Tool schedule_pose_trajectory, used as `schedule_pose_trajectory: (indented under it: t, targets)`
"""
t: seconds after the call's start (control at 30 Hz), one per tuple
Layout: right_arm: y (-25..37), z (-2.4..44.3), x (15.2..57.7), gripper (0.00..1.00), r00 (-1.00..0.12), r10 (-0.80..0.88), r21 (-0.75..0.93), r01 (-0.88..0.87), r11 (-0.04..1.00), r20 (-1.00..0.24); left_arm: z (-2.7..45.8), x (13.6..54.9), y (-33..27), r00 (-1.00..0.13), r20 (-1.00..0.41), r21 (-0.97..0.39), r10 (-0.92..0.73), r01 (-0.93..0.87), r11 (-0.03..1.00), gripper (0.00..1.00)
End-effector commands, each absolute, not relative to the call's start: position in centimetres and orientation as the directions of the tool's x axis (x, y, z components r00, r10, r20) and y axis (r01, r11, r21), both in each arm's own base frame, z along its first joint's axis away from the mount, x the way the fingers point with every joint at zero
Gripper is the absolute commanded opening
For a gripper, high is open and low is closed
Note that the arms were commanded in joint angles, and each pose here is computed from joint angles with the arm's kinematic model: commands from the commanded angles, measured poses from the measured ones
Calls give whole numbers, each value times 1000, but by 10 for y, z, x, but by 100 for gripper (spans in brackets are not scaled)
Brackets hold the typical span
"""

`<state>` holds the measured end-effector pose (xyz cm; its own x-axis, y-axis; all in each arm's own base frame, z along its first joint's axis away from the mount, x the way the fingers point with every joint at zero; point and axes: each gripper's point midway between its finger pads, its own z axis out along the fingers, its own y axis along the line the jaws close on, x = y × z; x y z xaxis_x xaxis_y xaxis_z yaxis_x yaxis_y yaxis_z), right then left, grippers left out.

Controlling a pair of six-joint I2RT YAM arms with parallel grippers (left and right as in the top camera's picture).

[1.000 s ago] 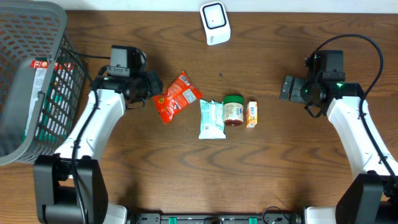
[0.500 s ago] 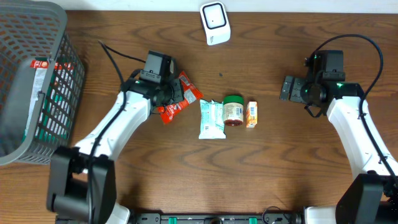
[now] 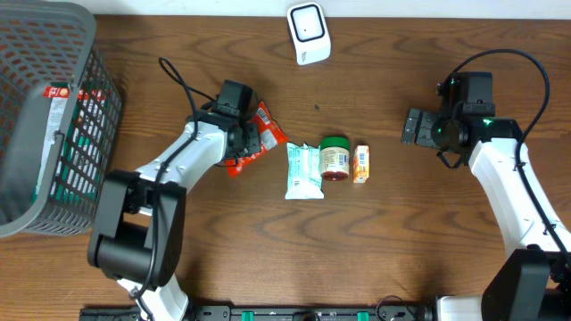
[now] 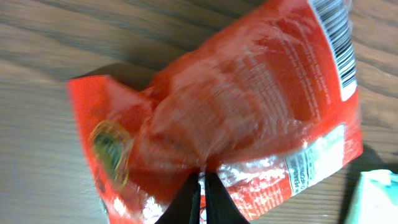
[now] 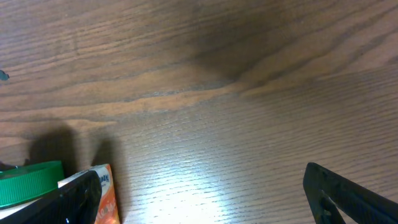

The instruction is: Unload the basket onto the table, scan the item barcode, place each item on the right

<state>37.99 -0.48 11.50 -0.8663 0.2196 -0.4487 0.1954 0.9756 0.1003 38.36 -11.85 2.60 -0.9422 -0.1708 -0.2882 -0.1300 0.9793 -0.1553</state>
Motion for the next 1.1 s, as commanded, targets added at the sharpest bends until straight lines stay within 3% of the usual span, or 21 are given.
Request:
schedule_pose_trajectory:
  t: [0.0, 0.17, 0.37, 0.67, 0.8, 1.07]
  targets:
    - [-8, 125, 383, 99, -854, 216, 95, 194, 976, -474, 81, 401, -103, -882, -438, -133, -176, -130, 982, 8]
    - [-8, 125, 383, 99, -854, 216, 95, 194, 976, -474, 111, 395, -121, -860, -484, -184, -162, -81, 980, 9]
    - [-8, 125, 383, 99, -854, 216, 95, 194, 976, -474, 85, 386, -156, -901, -414, -232, -133, -37, 972, 8]
    - [-8, 125, 383, 99, -854, 216, 95, 194, 976, -474, 41, 417, -182, -884, -453, -251, -116, 1, 968, 8]
    - [-8, 125, 383, 99, -854, 216, 94, 194, 976, -473, 17, 405, -177, -917, -386, -216, -101, -16, 976, 8]
    - [-8, 125, 383, 99, -854, 216, 94, 194, 976, -474, 2, 344, -146, -987, -162, -65, -16, -5, 998, 8]
